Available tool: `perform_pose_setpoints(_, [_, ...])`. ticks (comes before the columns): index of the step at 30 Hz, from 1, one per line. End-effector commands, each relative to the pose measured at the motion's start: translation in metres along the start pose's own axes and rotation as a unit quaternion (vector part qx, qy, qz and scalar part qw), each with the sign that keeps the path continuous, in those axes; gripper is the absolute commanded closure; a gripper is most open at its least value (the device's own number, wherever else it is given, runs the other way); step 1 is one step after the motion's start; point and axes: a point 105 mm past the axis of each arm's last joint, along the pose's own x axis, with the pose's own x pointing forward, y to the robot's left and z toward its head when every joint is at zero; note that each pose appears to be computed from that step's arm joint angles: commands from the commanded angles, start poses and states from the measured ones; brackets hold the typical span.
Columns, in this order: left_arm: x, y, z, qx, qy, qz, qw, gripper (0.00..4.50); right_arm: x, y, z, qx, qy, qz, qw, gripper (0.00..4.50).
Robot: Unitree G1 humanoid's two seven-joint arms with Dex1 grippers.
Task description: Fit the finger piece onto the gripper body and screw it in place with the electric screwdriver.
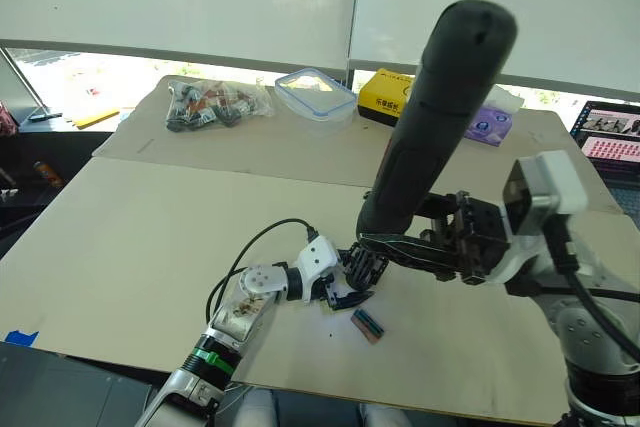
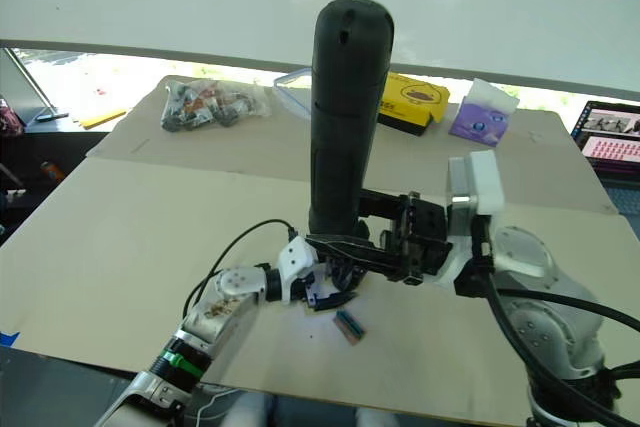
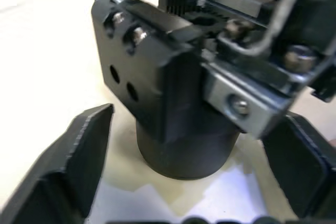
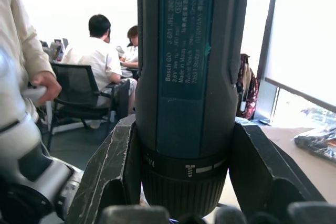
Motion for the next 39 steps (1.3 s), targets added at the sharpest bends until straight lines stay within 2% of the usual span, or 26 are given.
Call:
perform_pose_setpoints(1, [-0.027, 0.002, -0.009, -0.001, 0.02, 0.005, 1.0, 0.04, -0.015, -0.001, 0.031, -0.006, -0.004, -0.022, 1.0, 2.6])
perform_pose_setpoints(4, [-0.055, 0.006, -0.01, 0.003, 0.026, 0.018, 1.0, 0.04, -0.039, -0.013, 0.037, 0.015, 0.052, -0.065, 0.996, 2.6])
perform_pose_setpoints(6, [-0.081, 0.011, -0.004, 0.007, 0.006, 0.031, 0.999, 0.04, -0.062, -0.026, 0.039, 0.029, 0.095, -0.104, 0.99, 2.6])
perform_pose_setpoints(9, [-0.114, 0.007, -0.001, 0.001, -0.001, 0.015, 1.0, 0.04, -0.09, -0.037, 0.044, 0.076, 0.118, -0.139, 0.98, 2.6])
perform_pose_setpoints(11, [-0.133, 0.0, 0.01, 0.009, -0.021, -0.02, 1.0, 0.04, -0.116, -0.043, 0.029, 0.137, 0.193, -0.178, 0.955, 2.6])
perform_pose_setpoints(14, [-0.146, 0.006, 0.031, 0.022, -0.056, -0.015, 0.998, 0.04, -0.153, -0.044, 0.003, 0.204, 0.317, -0.229, 0.898, 2.6])
perform_pose_setpoints(15, [-0.151, 0.006, 0.039, 0.005, -0.059, -0.022, 0.998, 0.04, -0.168, -0.044, -0.007, 0.223, 0.351, -0.245, 0.876, 2.6])
perform_pose_setpoints(19, [-0.167, -0.005, 0.054, -0.001, -0.023, -0.073, 0.997, 0.04, -0.215, -0.046, -0.041, 0.249, 0.46, -0.303, 0.797, 2.6])
perform_pose_setpoints(23, [-0.177, 0.001, 0.052, 0.019, -0.024, -0.048, 0.998, 0.04, -0.241, -0.053, -0.068, 0.269, 0.493, -0.347, 0.751, 2.6])
perform_pose_setpoints(25, [-0.181, 0.0, 0.043, 0.031, -0.002, -0.045, 0.998, 0.04, -0.256, -0.055, -0.08, 0.275, 0.516, -0.367, 0.723, 2.6])
perform_pose_setpoints(29, [-0.181, 0.002, 0.04, 0.041, -0.001, -0.028, 0.999, 0.04, -0.262, -0.054, -0.093, 0.291, 0.543, -0.35, 0.705, 2.6])
perform_pose_setpoints(31, [-0.18, 0.004, 0.041, 0.05, -0.008, -0.021, 0.998, 0.04, -0.262, -0.05, -0.101, 0.302, 0.563, -0.317, 0.701, 2.6])
perform_pose_setpoints(39, [-0.181, 0.003, 0.04, 0.054, -0.005, -0.01, 0.998, 0.04, -0.281, -0.062, -0.107, 0.301, 0.581, -0.34, 0.676, 2.6])
